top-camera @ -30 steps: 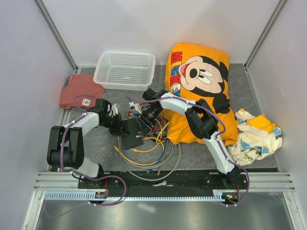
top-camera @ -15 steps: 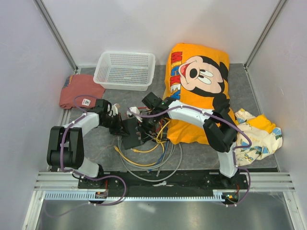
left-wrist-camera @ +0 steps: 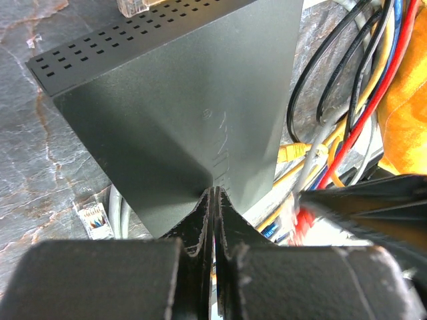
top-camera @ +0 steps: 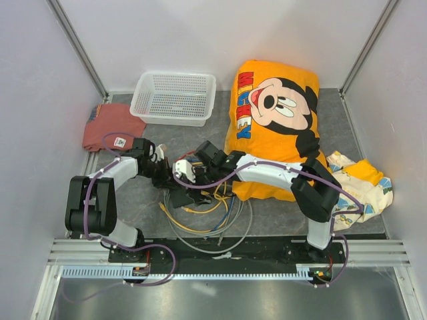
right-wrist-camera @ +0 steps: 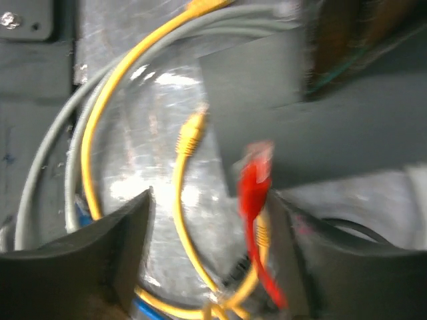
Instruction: Pull the plug from the switch port
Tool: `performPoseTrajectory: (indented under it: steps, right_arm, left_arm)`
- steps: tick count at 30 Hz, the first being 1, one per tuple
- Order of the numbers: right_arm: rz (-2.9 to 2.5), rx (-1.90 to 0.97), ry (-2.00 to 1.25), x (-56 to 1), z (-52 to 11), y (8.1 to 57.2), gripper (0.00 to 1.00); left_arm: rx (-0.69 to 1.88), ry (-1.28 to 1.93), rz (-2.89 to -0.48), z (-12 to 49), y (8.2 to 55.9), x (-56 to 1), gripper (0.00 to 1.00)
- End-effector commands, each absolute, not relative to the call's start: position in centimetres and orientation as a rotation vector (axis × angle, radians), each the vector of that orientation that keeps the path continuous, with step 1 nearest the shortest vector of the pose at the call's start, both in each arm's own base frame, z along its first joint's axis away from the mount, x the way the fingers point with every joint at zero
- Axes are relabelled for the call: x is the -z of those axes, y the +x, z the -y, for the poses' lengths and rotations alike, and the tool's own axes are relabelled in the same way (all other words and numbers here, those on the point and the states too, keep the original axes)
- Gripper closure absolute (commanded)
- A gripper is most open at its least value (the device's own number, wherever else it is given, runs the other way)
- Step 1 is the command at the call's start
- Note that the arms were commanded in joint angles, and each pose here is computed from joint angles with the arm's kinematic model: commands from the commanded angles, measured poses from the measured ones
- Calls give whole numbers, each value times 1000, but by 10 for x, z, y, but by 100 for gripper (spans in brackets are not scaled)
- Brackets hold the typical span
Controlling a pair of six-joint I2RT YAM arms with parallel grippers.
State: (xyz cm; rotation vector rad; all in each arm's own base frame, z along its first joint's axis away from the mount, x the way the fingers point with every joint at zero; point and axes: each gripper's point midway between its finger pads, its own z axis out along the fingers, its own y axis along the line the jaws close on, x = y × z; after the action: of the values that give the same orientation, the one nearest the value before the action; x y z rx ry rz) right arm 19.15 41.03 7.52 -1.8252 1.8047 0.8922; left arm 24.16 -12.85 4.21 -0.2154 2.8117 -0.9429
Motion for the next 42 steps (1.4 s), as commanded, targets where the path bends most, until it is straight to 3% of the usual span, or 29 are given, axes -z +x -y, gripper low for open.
performPoseTrajectory:
  steps: [1,5,8,11,12,15,19,25,42]
  right_arm:
    - [-1585,-747,-1650,-151,-433,229,8]
    - [-1629,-562,-1509,-161,-428,262,8]
    - [-1617,-678,-1571,-159,-428,242,15]
    - [-1637,-943,-1744,-139,-432,195,39]
    - [-1705,-984,-1774,-130,-427,187,55]
    - [-1813,-1043,-1850,-106,-421,190,72]
    - [-1907,-1111,-1954,-81,-416,183,76]
    - [-2039,-960,-1922,-46,-406,197,75]
    - [-2251,-716,-1496,-27,-397,310,71]
  left_arm:
    - [915,-158,-2775,126,245,-45,99]
    - [919,-159,-2766,126,248,-46,98]
    - [919,-161,-2770,126,247,-45,98]
    - [921,-159,-2767,126,247,-44,99]
    - [922,-158,-2765,127,247,-44,98]
    - [924,-161,-2763,127,246,-44,98]
    - [924,-162,-2768,126,245,-43,99]
    - [916,-155,-2757,126,248,-44,98]
    - [917,-158,-2764,126,248,-42,98]
